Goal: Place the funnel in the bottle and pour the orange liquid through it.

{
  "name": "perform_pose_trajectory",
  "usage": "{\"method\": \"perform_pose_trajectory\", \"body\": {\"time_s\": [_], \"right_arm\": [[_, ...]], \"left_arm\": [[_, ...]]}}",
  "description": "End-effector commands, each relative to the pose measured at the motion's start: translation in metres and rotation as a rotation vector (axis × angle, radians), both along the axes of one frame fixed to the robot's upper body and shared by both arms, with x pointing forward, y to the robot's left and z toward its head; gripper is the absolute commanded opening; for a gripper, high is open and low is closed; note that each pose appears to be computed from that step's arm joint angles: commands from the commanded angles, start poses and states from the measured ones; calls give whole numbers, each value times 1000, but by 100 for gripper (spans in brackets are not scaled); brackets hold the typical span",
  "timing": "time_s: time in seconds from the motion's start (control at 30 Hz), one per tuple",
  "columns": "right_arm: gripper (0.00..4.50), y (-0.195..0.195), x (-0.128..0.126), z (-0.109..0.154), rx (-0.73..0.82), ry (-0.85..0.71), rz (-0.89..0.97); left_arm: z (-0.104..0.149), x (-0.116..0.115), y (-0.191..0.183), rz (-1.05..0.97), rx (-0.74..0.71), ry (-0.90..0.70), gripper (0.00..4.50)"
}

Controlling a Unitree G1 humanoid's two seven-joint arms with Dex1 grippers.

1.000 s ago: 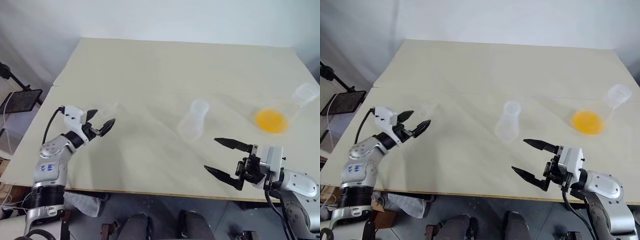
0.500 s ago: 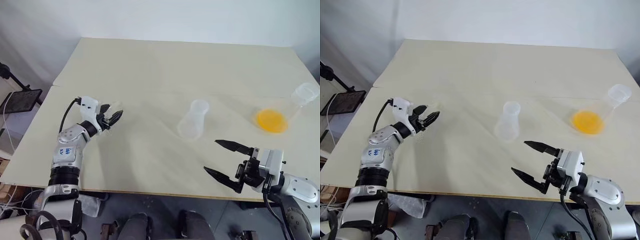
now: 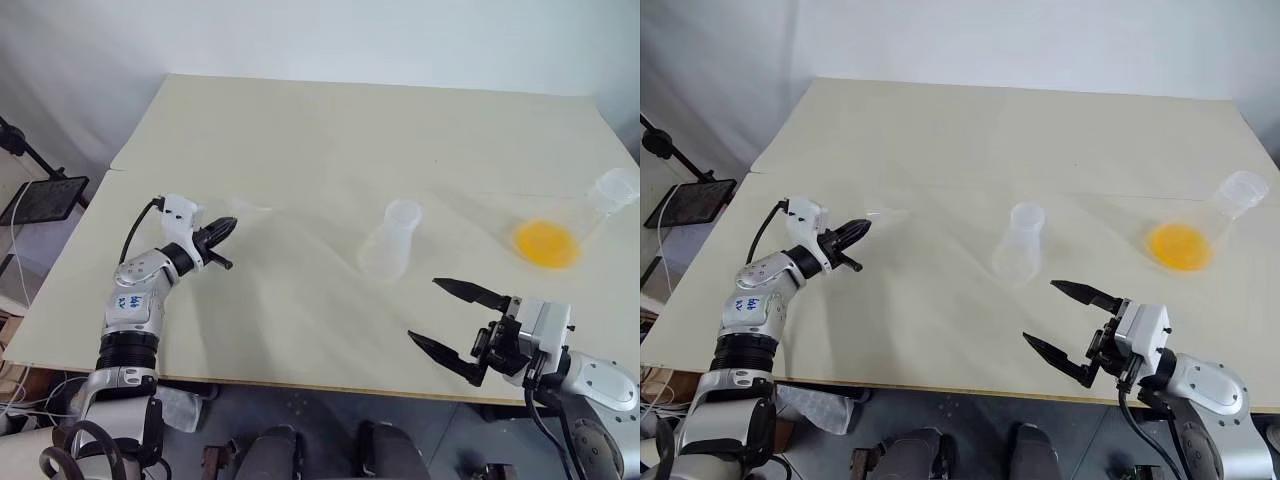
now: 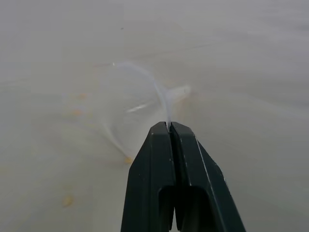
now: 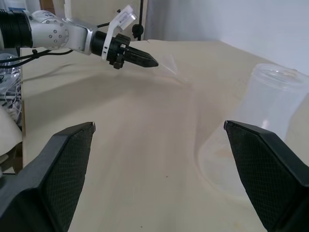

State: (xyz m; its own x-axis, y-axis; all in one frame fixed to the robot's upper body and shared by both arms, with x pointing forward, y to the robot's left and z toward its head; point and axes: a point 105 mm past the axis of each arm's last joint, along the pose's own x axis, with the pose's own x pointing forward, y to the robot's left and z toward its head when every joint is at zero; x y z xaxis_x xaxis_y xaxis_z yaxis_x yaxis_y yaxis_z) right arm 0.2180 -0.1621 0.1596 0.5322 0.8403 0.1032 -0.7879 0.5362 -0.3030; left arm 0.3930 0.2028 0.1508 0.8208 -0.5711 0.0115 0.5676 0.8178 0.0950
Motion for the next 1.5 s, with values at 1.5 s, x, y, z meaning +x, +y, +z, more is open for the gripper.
{"method": "perform_pose_trajectory", "body": {"time_s": [1.5], "right_arm": [[450, -28, -30, 6, 58, -65, -328]], "left_arm": [[128, -35, -202, -988, 842, -749, 100]]}}
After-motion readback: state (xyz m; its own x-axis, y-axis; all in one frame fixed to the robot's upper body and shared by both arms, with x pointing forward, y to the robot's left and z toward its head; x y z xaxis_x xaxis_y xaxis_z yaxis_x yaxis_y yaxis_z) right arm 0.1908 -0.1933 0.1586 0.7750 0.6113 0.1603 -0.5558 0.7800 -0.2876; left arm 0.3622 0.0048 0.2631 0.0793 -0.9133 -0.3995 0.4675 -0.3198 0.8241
